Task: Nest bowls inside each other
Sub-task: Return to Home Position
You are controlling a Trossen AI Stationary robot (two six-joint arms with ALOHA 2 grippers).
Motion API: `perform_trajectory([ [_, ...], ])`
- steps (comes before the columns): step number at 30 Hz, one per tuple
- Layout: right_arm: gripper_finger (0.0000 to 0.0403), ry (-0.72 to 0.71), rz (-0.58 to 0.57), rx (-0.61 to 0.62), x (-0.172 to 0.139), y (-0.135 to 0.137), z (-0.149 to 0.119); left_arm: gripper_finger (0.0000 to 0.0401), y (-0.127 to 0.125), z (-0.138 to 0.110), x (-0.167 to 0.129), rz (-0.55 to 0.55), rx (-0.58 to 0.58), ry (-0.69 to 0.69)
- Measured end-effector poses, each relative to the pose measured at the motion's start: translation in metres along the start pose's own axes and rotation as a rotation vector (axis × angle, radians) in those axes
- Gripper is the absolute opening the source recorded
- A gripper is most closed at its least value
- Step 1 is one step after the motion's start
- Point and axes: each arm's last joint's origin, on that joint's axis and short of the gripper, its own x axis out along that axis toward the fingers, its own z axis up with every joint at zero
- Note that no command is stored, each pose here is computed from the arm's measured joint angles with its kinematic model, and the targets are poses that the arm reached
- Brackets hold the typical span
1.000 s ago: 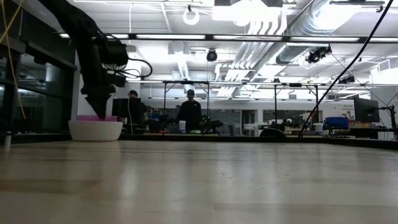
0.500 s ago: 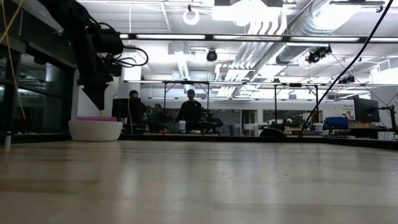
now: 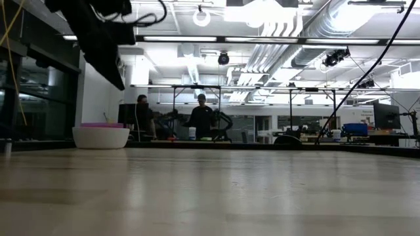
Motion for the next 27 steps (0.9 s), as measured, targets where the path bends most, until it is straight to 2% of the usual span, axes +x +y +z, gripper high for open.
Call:
perform_trajectory([
  [5, 0.0136, -0.027, -0.09, -0.011, 0.012, -0.017, 0.004, 0.0054, -0.039, 0.002, -0.005, -0.043, 0.085, -0.058],
  [11, 0.0136, -0.047, -0.134, -0.004, 0.027, -0.031, 0.002, 0.0054, -0.071, 0.005, -0.014, -0.128, 0.113, -0.167],
  [17, 0.0136, -0.191, -0.182, -0.052, 0.039, -0.035, -0.003, 0.0054, -0.095, 0.0, -0.023, -0.15, 0.135, -0.219],
  [20, 0.0136, -0.213, -0.178, -0.063, 0.044, -0.037, -0.005, 0.0054, -0.104, -0.003, -0.027, -0.156, 0.139, -0.23],
  [27, 0.0136, -0.254, -0.26, -0.093, 0.05, -0.045, -0.017, 0.0054, -0.12, -0.012, -0.035, -0.172, 0.148, -0.254],
])
